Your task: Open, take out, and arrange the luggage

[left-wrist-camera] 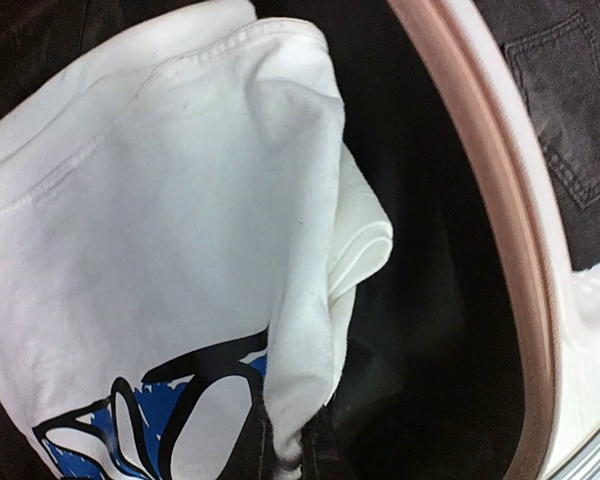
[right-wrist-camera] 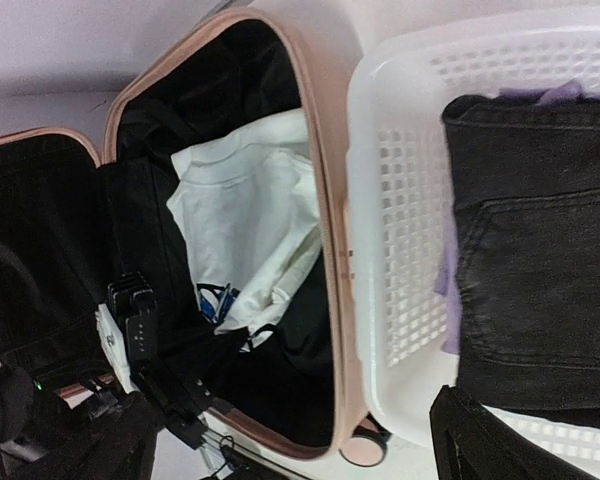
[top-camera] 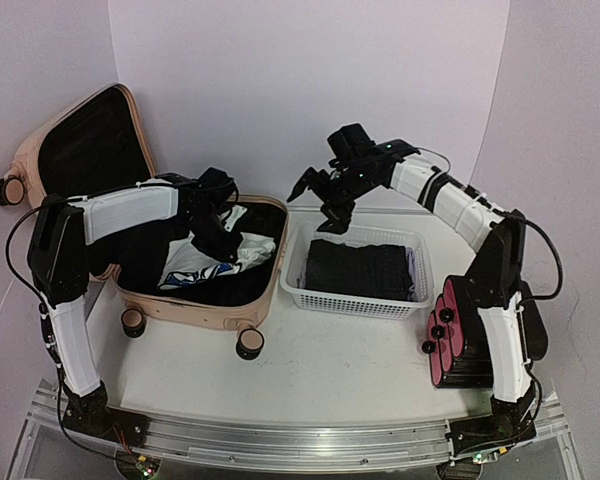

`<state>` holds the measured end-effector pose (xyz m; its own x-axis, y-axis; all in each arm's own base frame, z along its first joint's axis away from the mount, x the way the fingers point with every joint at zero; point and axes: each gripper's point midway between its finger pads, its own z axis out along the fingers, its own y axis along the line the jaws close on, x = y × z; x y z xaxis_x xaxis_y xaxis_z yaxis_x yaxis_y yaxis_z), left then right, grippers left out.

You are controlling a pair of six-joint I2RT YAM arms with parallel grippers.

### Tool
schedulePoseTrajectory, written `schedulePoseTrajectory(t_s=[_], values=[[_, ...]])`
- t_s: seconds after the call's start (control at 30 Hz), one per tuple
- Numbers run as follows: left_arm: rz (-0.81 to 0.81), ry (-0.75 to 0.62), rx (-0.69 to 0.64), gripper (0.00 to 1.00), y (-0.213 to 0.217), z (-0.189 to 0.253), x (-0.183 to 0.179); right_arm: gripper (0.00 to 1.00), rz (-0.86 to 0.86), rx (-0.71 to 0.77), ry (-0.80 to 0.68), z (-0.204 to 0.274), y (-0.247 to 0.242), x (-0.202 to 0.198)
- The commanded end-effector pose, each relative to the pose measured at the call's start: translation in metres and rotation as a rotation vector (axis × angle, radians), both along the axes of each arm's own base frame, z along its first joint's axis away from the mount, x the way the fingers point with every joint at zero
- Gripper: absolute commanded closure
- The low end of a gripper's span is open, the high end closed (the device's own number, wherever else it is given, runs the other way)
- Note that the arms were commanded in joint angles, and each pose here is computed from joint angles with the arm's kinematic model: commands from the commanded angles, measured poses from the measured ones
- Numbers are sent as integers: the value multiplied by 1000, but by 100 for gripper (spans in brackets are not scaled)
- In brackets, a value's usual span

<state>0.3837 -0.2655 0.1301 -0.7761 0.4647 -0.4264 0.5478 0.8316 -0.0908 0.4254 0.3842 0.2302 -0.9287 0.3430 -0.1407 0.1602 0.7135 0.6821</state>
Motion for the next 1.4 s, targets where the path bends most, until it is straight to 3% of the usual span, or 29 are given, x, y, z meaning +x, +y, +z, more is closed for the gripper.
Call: schedulePoseTrajectory(t_s=[0.0, 0.37, 0.7, 1.17, 1.37], values=[[15, -38, -30, 100, 9, 19, -9, 4, -91, 150, 48, 7, 55, 0], [-50, -192, -83, 100, 2, 59, 4, 6, -249, 258, 187, -35, 109, 9], [-85, -215, -115, 100, 1, 75, -4, 10, -337, 270, 238, -64, 141, -3], [-114, -197, -111, 100, 1, 67, -10, 10, -502, 185, 202, -106, 136, 2], [-119, -188, -115, 100, 1, 65, -13, 19, -550, 177, 198, -123, 136, 11]])
